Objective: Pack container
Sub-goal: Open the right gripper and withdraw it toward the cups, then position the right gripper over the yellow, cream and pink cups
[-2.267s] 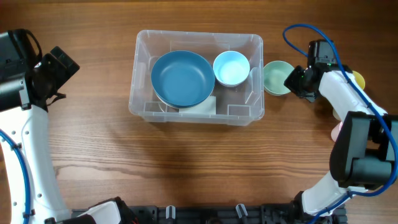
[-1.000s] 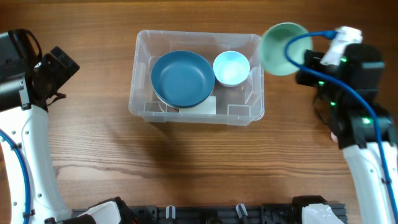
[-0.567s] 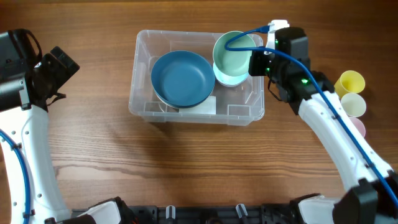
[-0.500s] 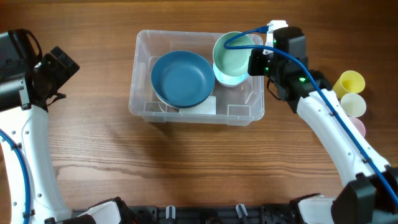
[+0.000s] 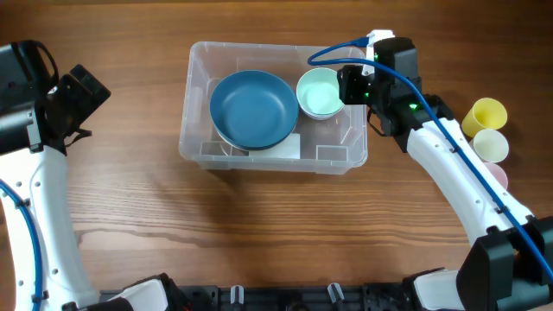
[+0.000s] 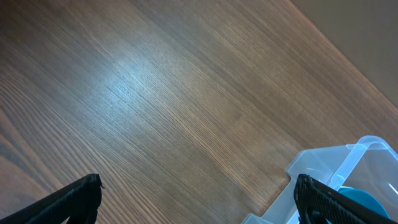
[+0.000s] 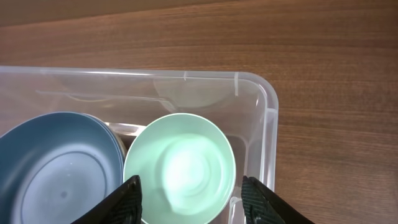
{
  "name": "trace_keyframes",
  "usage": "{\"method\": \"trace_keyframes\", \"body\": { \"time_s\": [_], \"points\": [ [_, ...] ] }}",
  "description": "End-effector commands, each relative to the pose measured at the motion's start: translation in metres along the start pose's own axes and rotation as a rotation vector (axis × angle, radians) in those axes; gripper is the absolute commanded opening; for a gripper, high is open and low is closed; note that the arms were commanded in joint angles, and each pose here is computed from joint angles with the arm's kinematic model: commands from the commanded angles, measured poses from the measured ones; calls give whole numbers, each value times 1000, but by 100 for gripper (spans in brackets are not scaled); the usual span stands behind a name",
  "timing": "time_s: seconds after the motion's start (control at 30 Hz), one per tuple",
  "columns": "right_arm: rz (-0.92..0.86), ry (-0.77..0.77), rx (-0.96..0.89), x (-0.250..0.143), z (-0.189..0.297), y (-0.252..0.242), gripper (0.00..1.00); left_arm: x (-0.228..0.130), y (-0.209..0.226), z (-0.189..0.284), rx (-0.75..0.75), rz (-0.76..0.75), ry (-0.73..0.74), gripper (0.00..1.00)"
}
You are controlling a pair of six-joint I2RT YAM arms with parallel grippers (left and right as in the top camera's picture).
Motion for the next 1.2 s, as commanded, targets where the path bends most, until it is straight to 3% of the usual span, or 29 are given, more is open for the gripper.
{"method": "trace_keyframes", "body": {
  "time_s": [0.0, 0.2, 0.53, 1.17],
  "points": [
    [-51, -38, 21, 13, 28, 4, 52, 4, 1, 6, -5, 15, -20, 100],
    [-234, -83, -251, 16, 97, -57, 50, 4, 1, 6, -5, 15, -20, 100],
    [-596, 17, -608, -39, 201, -162, 50, 4, 1, 6, -5, 15, -20, 100],
    [-658, 169, -816, -106, 190, -211, 48, 4, 1, 6, -5, 15, -20, 100]
  ]
}}
Point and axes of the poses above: each gripper's point midway between its finger pads, its own z axis back along the fingers, its own y axis along the line the jaws close on, x = y × z, the point moved 4 cm from there along z, back along the fingers, and after that the axes turned 9 degrees about -z, right-handed, at the moved point
